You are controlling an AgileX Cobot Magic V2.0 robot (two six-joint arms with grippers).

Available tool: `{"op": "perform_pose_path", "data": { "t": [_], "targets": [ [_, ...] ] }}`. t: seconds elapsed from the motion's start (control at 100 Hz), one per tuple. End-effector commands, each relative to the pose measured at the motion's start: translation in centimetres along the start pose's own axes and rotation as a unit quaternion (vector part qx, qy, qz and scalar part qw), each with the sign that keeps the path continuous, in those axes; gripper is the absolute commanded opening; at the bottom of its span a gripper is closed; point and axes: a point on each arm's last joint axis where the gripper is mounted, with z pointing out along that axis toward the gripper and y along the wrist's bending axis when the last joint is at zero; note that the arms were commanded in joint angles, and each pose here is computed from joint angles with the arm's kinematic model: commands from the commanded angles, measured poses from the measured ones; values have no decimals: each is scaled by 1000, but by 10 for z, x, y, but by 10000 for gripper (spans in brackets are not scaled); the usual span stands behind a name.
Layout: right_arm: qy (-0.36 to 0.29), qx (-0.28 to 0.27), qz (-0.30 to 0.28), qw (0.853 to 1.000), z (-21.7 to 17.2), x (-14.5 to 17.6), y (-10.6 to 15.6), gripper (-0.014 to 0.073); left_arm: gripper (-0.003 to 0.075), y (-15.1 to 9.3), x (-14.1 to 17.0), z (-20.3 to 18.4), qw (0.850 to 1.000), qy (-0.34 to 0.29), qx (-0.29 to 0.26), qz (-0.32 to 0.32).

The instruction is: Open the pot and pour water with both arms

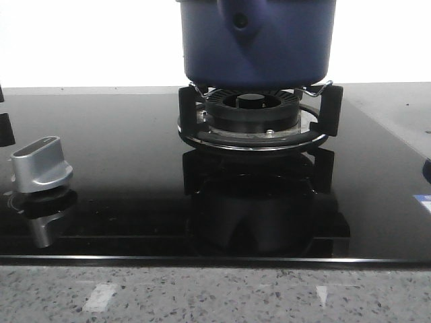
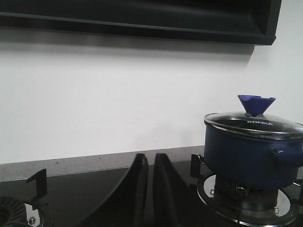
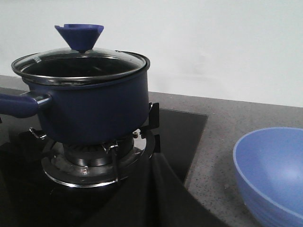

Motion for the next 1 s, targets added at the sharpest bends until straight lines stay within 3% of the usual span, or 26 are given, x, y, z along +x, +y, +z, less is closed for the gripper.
{"op": "perform_pose_path", "data": {
  "t": [0.0, 0.55, 0.75, 0.99],
  "targets": [
    [-19, 13, 0, 1000, 0, -10, -2, -46, -20, -1, -9, 1, 1000, -11, 7, -15],
    [-19, 13, 0, 1000, 0, -10, -2, -46, -20, 1, -10, 1, 1000, -17, -5, -25],
    [-19, 13, 0, 1000, 0, -10, -2, -46, -20, 16, -5, 0, 996, -3, -88, -35],
    [-19, 13, 0, 1000, 0, -10, -2, -46, -20, 34, 40, -2, 983, 23, -169, -72]
  ]
}}
